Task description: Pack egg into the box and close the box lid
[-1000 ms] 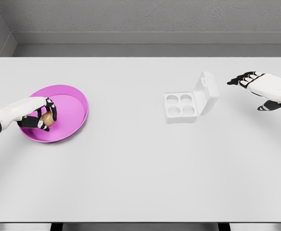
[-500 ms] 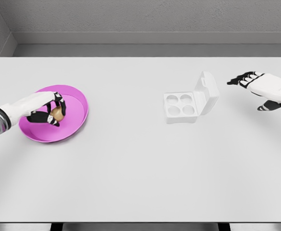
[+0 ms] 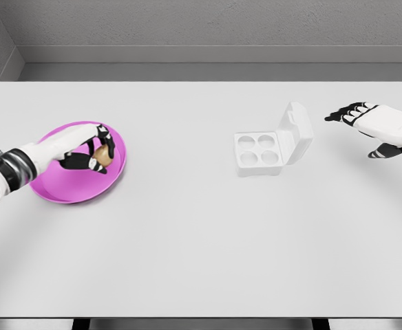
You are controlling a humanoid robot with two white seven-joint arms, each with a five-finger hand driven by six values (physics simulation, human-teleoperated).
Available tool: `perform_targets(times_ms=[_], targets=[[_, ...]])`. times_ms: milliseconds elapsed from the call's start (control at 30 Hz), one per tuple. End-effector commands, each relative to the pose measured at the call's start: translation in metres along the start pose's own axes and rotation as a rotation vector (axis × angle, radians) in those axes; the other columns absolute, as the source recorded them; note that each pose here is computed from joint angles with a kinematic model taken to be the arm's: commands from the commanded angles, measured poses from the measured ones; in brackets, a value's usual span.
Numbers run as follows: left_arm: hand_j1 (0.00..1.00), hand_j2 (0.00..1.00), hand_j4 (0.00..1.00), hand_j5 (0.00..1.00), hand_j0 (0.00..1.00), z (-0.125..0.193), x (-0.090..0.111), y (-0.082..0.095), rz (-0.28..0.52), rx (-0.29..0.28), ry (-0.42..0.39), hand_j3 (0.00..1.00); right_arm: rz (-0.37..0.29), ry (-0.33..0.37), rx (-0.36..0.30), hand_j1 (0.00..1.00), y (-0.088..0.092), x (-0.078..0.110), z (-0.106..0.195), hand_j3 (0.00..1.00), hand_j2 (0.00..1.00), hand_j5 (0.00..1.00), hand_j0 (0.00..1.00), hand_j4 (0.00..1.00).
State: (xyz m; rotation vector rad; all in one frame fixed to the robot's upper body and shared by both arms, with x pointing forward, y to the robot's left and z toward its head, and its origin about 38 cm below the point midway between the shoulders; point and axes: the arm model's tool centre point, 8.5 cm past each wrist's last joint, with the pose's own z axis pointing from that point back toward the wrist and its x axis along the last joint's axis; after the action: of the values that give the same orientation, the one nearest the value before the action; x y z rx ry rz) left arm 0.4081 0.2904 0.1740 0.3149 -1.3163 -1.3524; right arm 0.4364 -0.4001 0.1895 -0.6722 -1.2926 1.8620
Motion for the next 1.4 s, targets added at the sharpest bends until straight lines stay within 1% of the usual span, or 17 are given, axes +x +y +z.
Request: perform_targets(times_ms=[0,133,300,367,500,600,800,833,900,967,1033,1200,1233,1367], targets=[[0.24,0.24,0.24,0.24,0.24,-0.005,0.005,-0.003,0.016,0.004,-0.018,0.24,-0.003,0.001,-0.003,1.00,-0.001,0.000,0.000,1.00,1.00,1.00,1.00,1.00],[0.23,0.23,0.23,0.23,0.23,-0.010,0.014,-0.003,0.026,0.014,-0.044,0.23,-0.004,0.002,-0.003,1.00,0.000,-0.001,0.001,1.00,1.00,1.00,1.00,1.00],[0.23,0.23,0.23,0.23,0.23,-0.013,0.020,0.003,0.024,0.028,-0.061,0.23,-0.003,0.001,-0.003,1.00,-0.001,0.000,0.000,1.00,1.00,1.00,1.00,1.00],[0.23,0.23,0.23,0.23,0.23,-0.016,0.023,0.001,0.032,0.029,-0.072,0.23,-0.004,0.002,-0.003,1.00,0.000,-0.001,0.001,1.00,1.00,1.00,1.00,1.00],[0.23,0.23,0.23,0.23,0.23,-0.022,0.034,0.001,0.037,0.035,-0.104,0.23,-0.003,0.003,-0.002,1.00,0.000,-0.001,0.001,1.00,1.00,1.00,1.00,1.00],[0.23,0.23,0.23,0.23,0.23,-0.031,0.046,0.001,0.046,0.039,-0.136,0.23,-0.003,0.002,-0.003,1.00,-0.001,-0.001,0.001,1.00,1.00,1.00,1.00,1.00],[0.23,0.23,0.23,0.23,0.23,-0.039,0.059,-0.002,0.069,0.048,-0.172,0.23,-0.003,0.002,-0.003,1.00,-0.001,-0.001,0.001,1.00,1.00,1.00,1.00,1.00],[0.23,0.23,0.23,0.23,0.23,-0.043,0.062,-0.005,0.079,0.044,-0.181,0.23,-0.003,0.002,-0.003,1.00,-0.001,-0.001,0.001,1.00,1.00,1.00,1.00,1.00],[0.22,0.22,0.22,0.22,0.22,-0.047,0.069,-0.005,0.080,0.042,-0.196,0.22,-0.003,0.002,-0.003,1.00,-0.001,-0.001,0.001,1.00,1.00,1.00,1.00,1.00],[0.22,0.22,0.22,0.22,0.22,-0.052,0.076,-0.009,0.089,0.037,-0.214,0.22,-0.002,0.002,-0.002,1.00,-0.001,-0.001,0.001,1.00,1.00,1.00,1.00,1.00],[0.22,0.22,0.22,0.22,0.22,-0.056,0.083,-0.008,0.093,0.038,-0.231,0.22,-0.004,0.001,-0.004,1.00,-0.001,0.000,0.000,1.00,1.00,1.00,1.00,1.00],[0.21,0.21,0.21,0.21,0.21,-0.065,0.094,-0.011,0.114,0.036,-0.256,0.21,-0.003,0.002,-0.003,1.00,-0.001,-0.001,0.001,1.00,1.00,1.00,1.00,1.00],[0.21,0.21,0.21,0.21,0.21,-0.068,0.099,-0.015,0.117,0.028,-0.268,0.21,-0.003,0.002,-0.003,1.00,-0.001,-0.001,0.001,1.00,1.00,1.00,1.00,1.00],[0.21,0.21,0.21,0.21,0.21,-0.078,0.106,-0.015,0.128,0.019,-0.281,0.21,-0.003,0.002,-0.003,1.00,-0.001,-0.001,0.001,1.00,1.00,1.00,1.00,1.00]])
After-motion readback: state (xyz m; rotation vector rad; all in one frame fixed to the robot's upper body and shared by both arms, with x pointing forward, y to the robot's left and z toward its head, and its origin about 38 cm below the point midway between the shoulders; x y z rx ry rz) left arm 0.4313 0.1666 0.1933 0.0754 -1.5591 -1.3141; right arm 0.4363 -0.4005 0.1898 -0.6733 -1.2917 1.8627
